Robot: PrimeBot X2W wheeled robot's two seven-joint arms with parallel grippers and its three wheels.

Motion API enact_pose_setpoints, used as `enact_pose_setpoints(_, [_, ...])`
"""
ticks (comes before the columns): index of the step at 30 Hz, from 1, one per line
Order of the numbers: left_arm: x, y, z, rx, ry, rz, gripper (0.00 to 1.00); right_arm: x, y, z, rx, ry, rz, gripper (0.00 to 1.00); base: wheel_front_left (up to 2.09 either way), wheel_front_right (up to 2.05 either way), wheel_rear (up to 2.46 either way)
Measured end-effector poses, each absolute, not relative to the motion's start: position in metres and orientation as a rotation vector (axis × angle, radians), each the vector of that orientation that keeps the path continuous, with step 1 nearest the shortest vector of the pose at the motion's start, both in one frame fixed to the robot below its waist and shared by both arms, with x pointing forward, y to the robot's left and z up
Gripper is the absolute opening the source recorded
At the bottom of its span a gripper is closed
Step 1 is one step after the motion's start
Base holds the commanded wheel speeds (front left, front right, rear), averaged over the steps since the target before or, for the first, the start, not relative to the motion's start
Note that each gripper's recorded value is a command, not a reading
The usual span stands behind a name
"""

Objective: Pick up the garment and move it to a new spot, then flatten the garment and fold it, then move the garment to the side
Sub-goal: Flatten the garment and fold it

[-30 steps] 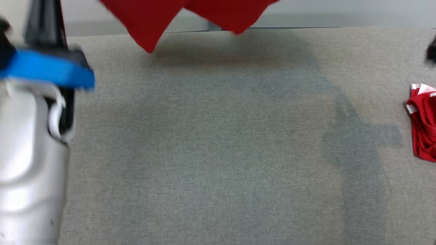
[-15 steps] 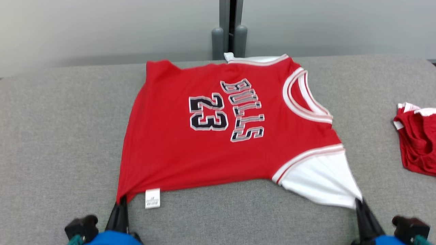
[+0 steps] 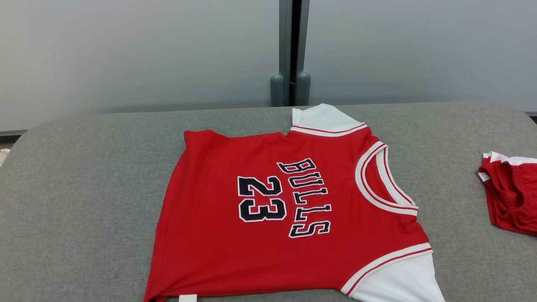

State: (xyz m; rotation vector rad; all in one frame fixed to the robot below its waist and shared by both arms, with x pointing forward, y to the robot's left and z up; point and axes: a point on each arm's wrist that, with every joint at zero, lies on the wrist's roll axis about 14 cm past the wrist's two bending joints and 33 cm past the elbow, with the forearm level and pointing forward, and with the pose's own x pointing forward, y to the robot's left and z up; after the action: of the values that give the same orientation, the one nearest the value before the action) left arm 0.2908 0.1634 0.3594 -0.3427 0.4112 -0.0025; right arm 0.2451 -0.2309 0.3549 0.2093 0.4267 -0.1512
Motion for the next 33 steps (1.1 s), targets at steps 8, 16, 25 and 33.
enact_pose_setpoints(8, [0.331,0.15,0.403,-0.353,0.257,-0.068,0.0,0.312,-0.233,0.412,0.236,0.203,-0.144,0.0,0.0,0.0,0.0])
enact_pose_setpoints(16, [0.395,0.141,0.441,-0.35,0.128,-0.105,0.0,0.402,-0.231,0.473,0.218,0.013,-0.09,0.0,0.0,0.0,0.0])
enact_pose_setpoints(25, [0.432,0.132,0.42,-0.293,0.189,-0.134,0.0,0.475,-0.229,0.486,0.126,0.005,-0.047,0.0,0.0,0.0,0.0])
enact_pose_setpoints(33, [0.453,0.136,0.415,-0.276,0.198,-0.121,1.0,0.491,-0.224,0.462,0.099,0.081,-0.049,1.0,0.0,0.0,0.0])
